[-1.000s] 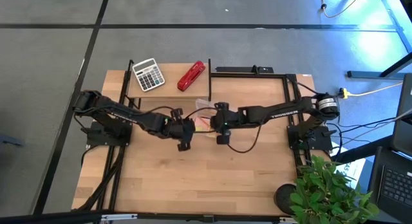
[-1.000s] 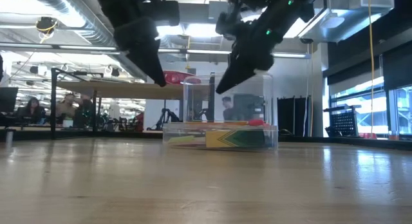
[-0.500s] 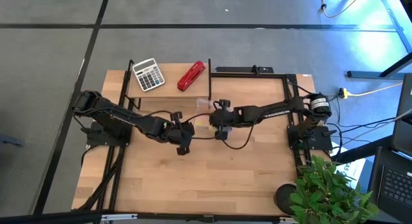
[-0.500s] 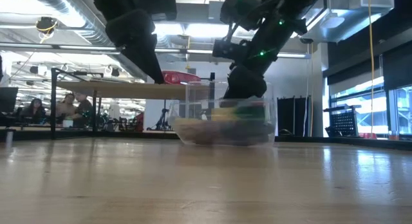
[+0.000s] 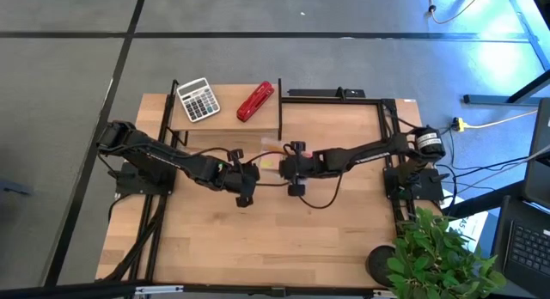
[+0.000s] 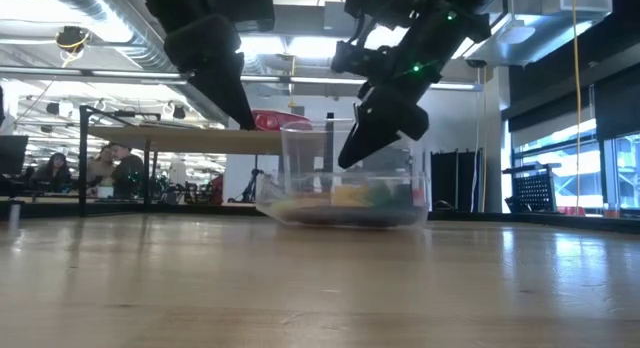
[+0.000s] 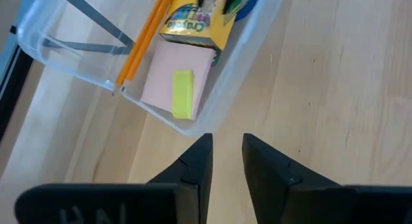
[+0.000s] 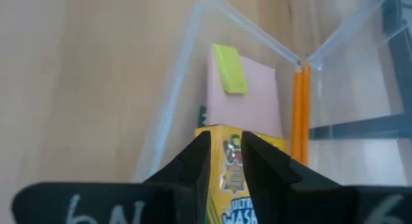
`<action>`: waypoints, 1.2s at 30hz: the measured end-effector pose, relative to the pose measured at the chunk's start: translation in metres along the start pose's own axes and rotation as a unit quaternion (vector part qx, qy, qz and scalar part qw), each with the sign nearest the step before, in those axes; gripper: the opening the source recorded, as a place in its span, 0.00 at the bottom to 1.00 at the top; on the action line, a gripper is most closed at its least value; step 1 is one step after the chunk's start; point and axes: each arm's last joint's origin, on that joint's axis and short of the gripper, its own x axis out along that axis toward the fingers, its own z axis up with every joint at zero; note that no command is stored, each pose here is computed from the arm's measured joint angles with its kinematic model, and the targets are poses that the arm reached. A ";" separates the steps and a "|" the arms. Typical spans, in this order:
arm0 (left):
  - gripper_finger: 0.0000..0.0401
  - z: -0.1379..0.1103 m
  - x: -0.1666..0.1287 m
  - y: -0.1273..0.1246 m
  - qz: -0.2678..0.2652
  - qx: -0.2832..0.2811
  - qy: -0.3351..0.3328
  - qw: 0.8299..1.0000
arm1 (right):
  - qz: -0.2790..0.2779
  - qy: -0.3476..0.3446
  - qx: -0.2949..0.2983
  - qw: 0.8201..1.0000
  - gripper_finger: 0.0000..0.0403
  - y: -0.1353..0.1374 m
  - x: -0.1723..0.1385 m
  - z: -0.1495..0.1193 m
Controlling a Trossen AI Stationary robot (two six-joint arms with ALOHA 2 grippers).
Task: Pack school essentials
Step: Put the orange pencil into the supply box
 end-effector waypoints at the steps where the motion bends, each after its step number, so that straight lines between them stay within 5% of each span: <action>1: 0.19 0.000 0.000 0.000 0.000 0.000 0.000 1.000 | 0.002 -0.001 -0.003 1.000 0.22 0.002 -0.001 0.000; 11: 0.19 0.001 0.000 0.000 -0.001 -0.003 -0.005 1.000 | 0.000 -0.012 -0.028 1.000 0.22 0.002 -0.020 0.011; 18: 0.19 0.009 0.004 -0.001 0.003 -0.004 -0.038 0.999 | -0.066 0.012 -0.033 0.997 0.22 -0.009 -0.029 0.022; 27: 0.19 0.000 0.032 0.000 0.028 0.076 -0.047 0.996 | -0.077 0.025 -0.023 0.996 0.22 -0.021 -0.027 0.021; 36: 0.19 -0.015 0.060 0.015 -0.005 0.052 -0.089 0.995 | -0.076 0.027 -0.019 0.997 0.22 -0.021 -0.027 0.020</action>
